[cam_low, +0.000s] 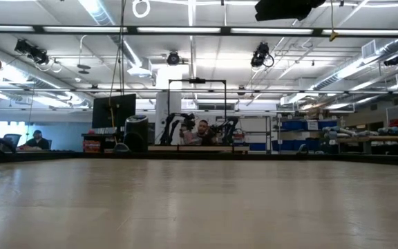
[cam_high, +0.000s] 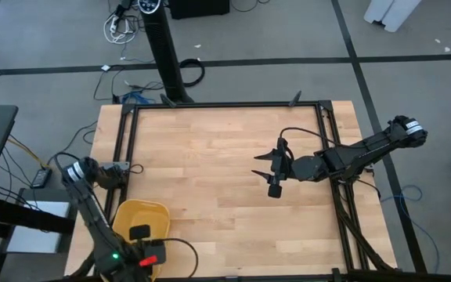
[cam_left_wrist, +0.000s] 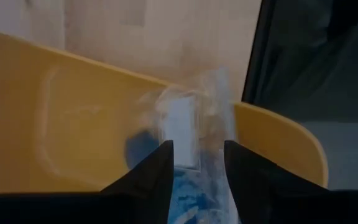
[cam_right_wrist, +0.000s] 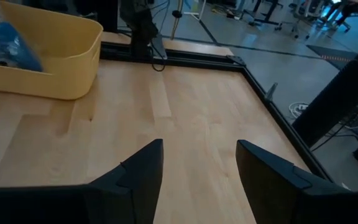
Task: Roll bandage
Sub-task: Put the zip bag with blue bandage into the yellow bin
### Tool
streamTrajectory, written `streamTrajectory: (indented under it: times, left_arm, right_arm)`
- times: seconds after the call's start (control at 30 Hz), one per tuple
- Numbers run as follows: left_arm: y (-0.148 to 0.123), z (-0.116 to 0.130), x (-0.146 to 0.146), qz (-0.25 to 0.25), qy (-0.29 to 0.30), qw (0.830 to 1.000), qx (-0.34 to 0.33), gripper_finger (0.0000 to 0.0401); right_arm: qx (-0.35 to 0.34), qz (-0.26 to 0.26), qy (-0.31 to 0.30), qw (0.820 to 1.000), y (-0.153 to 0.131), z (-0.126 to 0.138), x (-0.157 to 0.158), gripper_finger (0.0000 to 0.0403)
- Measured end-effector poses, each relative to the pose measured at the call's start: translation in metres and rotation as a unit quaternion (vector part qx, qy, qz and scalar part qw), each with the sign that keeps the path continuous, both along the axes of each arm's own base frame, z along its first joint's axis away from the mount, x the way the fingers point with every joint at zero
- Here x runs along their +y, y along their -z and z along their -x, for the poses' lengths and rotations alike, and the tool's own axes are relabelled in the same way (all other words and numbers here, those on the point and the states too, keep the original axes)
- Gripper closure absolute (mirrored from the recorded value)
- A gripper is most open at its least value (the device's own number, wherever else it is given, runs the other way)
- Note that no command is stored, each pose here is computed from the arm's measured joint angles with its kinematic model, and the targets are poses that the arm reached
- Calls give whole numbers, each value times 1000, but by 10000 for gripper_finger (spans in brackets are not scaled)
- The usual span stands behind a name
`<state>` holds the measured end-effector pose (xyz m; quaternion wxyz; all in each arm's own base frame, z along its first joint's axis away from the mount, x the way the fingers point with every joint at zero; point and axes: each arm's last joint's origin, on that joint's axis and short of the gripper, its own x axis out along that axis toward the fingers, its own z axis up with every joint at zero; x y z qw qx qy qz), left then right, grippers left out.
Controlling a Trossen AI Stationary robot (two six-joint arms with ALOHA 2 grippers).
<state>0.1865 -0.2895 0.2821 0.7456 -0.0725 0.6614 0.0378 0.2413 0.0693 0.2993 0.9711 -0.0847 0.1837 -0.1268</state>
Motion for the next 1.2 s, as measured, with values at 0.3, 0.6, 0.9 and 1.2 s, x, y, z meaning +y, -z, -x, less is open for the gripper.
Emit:
streamTrajectory:
  times: [0.3,0.6,0.9,1.2]
  left_arm:
    - [3,-2,-4,17,11,1000,21,251]
    - [-15,-7,-9,44,11,999,-17,251]
    - [6,-7,-10,50,12,999,-2,251]
    - [17,0,-5,35,33,997,56,307]
  right_arm:
    - [0,1,-1,1000,0,0,1,204]
    - [1,1,-2,1000,0,0,1,204]
    - [1,1,-2,1000,0,0,1,206]
    - [1,2,-2,1000,0,0,1,216]
